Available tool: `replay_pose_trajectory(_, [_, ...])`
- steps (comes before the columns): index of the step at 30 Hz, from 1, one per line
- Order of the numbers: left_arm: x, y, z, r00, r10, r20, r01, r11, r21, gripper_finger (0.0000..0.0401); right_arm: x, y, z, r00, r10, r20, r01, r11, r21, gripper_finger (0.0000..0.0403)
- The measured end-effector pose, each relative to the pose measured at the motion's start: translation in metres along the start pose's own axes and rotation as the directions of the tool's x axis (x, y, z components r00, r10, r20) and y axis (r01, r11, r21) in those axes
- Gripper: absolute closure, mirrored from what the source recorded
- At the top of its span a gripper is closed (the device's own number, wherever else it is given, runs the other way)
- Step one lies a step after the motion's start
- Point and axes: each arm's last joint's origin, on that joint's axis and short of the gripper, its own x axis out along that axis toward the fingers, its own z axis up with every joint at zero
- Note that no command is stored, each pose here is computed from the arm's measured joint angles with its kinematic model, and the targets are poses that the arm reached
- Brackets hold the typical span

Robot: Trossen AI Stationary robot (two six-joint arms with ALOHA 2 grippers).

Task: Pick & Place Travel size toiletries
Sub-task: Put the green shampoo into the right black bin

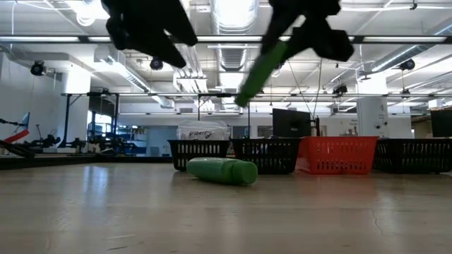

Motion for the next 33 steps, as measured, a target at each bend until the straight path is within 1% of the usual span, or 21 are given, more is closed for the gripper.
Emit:
replay_pose_trajectory(4, [-0.002, 0.0, -0.006, 0.999, 0.014, -0.029, -0.014, 1.0, -0.008, 0.0104, -0.024, -0.018, 0.0, 0.983, -0.176, 0.056, 0.176, 0.984, 0.0, 0.0303])
replay_pose_trajectory(8, [-0.004, -0.002, -0.008, 0.999, 0.01, -0.035, -0.01, 1.0, -0.002, 0.0106, -0.059, -0.04, -0.005, 0.928, -0.35, 0.131, 0.346, 0.937, 0.052, 0.0303])
replay_pose_trajectory(11, [-0.004, -0.001, -0.009, 0.999, 0.019, -0.038, -0.02, 1.0, -0.013, 0.0107, -0.088, -0.057, -0.01, 0.879, -0.443, 0.176, 0.424, 0.895, 0.139, 0.0303])
replay_pose_trajectory(14, [-0.003, 0.0, -0.01, 0.999, 0.037, -0.027, -0.037, 0.999, -0.022, 0.0107, -0.104, -0.074, -0.015, 0.842, -0.51, 0.175, 0.474, 0.855, 0.21, 0.0303])
replay_pose_trajectory(18, [-0.002, 0.002, -0.011, 0.998, 0.054, -0.023, -0.055, 0.998, -0.033, 0.0107, -0.099, -0.095, -0.024, 0.808, -0.565, 0.167, 0.52, 0.817, 0.249, 0.0303])
replay_pose_trajectory(23, [-0.002, 0.002, -0.011, 0.998, 0.055, -0.022, -0.055, 0.998, -0.043, 0.0107, -0.075, -0.127, -0.038, 0.712, -0.683, 0.165, 0.614, 0.718, 0.328, 0.0303])
replay_pose_trajectory(26, [-0.002, 0.002, -0.011, 0.998, 0.054, -0.022, -0.056, 0.996, -0.062, 0.0107, -0.067, -0.142, -0.042, 0.672, -0.723, 0.164, 0.641, 0.677, 0.361, 0.0303])
replay_pose_trajectory(29, [-0.002, 0.002, -0.011, 0.998, 0.054, -0.022, -0.056, 0.995, -0.078, 0.0107, -0.061, -0.152, -0.043, 0.662, -0.734, 0.155, 0.649, 0.664, 0.372, 0.0303])
replay_pose_trajectory(33, [-0.002, 0.002, -0.011, 0.998, 0.054, -0.022, -0.056, 0.995, -0.088, 0.0107, -0.05, -0.162, -0.043, 0.678, -0.72, 0.147, 0.641, 0.677, 0.361, 0.0294])
